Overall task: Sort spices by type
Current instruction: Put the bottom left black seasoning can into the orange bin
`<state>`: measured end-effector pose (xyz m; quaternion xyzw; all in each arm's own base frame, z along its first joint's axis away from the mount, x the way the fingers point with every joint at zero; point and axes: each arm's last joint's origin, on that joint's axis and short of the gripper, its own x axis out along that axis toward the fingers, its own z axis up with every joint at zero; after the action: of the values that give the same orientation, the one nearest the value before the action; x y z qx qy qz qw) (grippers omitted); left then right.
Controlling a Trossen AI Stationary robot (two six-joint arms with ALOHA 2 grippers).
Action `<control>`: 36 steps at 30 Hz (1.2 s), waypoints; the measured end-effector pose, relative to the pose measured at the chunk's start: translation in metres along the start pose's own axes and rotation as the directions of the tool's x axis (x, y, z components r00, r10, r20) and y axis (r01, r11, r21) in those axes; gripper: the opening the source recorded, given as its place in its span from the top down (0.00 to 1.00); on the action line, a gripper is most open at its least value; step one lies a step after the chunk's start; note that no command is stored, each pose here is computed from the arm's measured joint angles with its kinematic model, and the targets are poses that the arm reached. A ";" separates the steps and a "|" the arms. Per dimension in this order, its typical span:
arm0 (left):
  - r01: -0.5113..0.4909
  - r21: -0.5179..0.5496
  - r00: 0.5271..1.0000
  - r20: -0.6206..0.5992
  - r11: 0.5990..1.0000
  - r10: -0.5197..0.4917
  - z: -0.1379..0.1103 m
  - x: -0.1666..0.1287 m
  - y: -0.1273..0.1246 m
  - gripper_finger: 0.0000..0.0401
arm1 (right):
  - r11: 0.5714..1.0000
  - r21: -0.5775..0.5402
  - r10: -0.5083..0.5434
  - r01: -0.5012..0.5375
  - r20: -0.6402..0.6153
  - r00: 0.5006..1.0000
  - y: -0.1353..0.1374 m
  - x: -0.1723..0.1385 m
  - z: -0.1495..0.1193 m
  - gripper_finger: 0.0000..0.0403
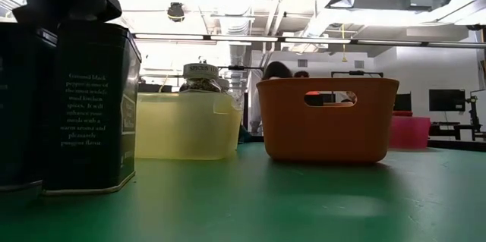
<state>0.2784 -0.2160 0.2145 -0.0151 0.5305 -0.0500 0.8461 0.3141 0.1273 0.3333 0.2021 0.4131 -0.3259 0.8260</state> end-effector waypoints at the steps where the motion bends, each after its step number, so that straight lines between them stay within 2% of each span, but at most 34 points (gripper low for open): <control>1: 0.000 0.005 1.000 0.001 1.000 0.000 0.000 0.000 0.000 0.39 | 1.000 -0.003 0.000 0.000 0.000 1.000 0.000 0.000 0.000 0.33; 8: -0.004 0.055 1.000 -0.009 0.998 0.005 -0.001 0.000 0.000 0.66 | 1.000 -0.022 -0.011 0.011 -0.005 1.000 -0.001 0.000 -0.001 0.33; 10: -0.010 0.063 1.000 -0.023 0.998 0.012 -0.002 -0.001 0.001 0.70 | 1.000 -0.026 -0.012 0.012 -0.005 1.000 -0.001 0.000 -0.001 0.33; 13: -0.027 0.103 0.998 -0.059 0.994 0.033 -0.004 -0.003 0.006 0.70 | 0.999 -0.031 -0.013 0.013 -0.006 1.000 -0.001 0.000 -0.001 0.33; 17: -0.035 0.092 0.993 -0.110 0.995 0.045 -0.004 -0.015 0.021 0.67 | 0.999 -0.034 -0.013 0.013 -0.006 1.000 -0.001 0.000 -0.001 0.33; 22: -0.013 0.071 0.998 -0.064 0.997 0.017 0.004 -0.049 0.045 0.63 | 0.999 -0.037 -0.008 0.007 -0.031 0.999 -0.008 -0.007 0.000 0.33; 29: -0.006 -0.001 0.992 0.126 1.000 0.006 0.036 -0.097 0.088 0.68 | 1.000 -0.020 0.017 -0.018 -0.021 1.000 -0.020 -0.023 0.005 0.33; 32: -0.013 -0.016 0.981 0.192 1.000 0.016 0.055 -0.102 0.105 0.66 | 1.000 -0.020 0.019 -0.020 -0.025 1.000 -0.021 -0.023 0.005 0.33; 36: 0.000 -0.038 0.965 0.261 0.999 0.010 0.083 -0.094 0.127 0.65 | 0.999 -0.021 0.026 -0.028 -0.073 0.997 -0.021 -0.023 0.004 0.33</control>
<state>0.3209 -0.0826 0.3254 -0.0360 0.4153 -0.0354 0.9083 0.2912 0.1184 0.3528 0.2101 0.4436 -0.3026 0.8170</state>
